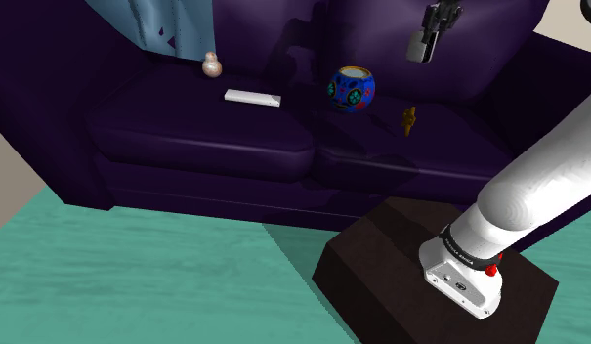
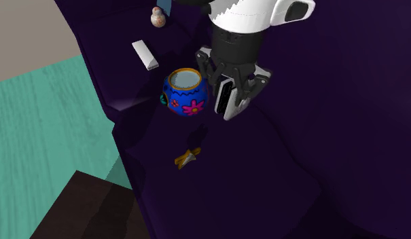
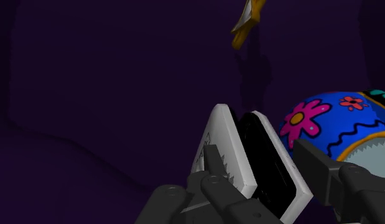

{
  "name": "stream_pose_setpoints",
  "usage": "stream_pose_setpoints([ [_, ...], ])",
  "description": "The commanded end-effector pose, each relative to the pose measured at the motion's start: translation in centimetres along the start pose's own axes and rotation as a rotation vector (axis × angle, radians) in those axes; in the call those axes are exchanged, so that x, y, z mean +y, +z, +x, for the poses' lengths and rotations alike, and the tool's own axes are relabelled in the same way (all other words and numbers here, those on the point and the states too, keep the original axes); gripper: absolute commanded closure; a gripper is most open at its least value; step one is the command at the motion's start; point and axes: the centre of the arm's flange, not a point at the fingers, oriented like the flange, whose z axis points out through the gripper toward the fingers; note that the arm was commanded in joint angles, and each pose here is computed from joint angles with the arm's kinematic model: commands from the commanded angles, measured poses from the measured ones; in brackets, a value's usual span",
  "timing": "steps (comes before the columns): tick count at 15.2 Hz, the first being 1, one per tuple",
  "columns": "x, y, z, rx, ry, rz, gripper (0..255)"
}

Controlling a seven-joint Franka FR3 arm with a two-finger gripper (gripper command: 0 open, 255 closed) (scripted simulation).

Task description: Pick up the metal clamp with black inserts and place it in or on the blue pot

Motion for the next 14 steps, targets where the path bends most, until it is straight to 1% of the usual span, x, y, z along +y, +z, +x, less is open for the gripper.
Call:
stream_pose_setpoints([
  [1, 0.0, -1.1, 0.0, 0.000, 0.000, 0.000, 255],
  [3, 0.0, -2.1, 0.0, 0.000, 0.000, 0.000, 255],
  [14, -13.8, -4.3, 3.7, 0.000, 0.000, 0.000, 255],
])
